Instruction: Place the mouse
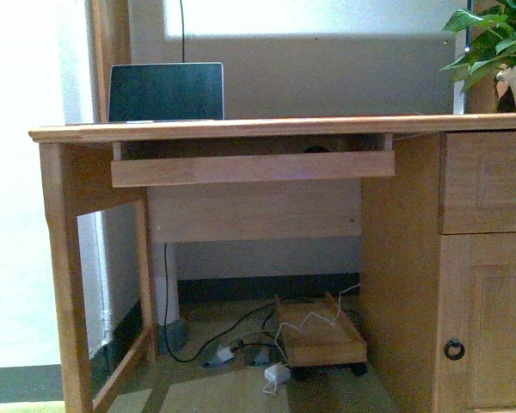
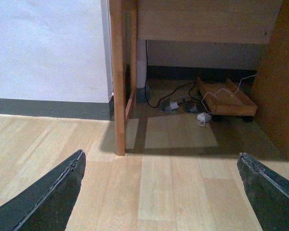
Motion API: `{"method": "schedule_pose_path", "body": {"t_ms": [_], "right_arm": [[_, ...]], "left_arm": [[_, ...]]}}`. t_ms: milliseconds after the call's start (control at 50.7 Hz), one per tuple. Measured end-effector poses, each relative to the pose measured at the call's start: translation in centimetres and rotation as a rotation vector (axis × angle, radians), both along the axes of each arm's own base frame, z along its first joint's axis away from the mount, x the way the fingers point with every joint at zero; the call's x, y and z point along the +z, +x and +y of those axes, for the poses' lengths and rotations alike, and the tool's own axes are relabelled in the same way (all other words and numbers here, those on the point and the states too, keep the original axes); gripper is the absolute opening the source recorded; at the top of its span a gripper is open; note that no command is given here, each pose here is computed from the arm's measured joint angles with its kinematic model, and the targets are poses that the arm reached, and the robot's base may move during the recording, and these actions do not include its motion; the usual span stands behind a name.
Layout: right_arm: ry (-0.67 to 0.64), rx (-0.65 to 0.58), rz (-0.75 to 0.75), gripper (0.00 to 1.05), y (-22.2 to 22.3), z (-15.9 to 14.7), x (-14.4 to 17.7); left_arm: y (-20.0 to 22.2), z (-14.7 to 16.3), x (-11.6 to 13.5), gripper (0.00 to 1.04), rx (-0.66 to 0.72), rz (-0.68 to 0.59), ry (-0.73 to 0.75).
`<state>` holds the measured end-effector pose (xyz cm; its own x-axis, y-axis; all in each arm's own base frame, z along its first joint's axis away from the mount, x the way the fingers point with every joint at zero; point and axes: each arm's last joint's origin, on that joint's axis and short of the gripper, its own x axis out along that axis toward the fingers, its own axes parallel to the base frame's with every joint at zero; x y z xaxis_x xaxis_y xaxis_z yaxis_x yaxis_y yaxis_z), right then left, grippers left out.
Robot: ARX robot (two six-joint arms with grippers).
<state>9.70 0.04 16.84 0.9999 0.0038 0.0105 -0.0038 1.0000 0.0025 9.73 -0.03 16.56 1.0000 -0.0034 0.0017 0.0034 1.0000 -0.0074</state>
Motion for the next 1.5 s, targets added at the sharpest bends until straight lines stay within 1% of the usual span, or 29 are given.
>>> {"method": "schedule_pose_path", "body": {"t_ms": [1500], "right_arm": [[0.000,0.000,0.000,0.97,0.00,0.00,0.00]], "left_arm": [[0.00,0.00,0.00,0.97,0.000,0.000,0.000]]}}
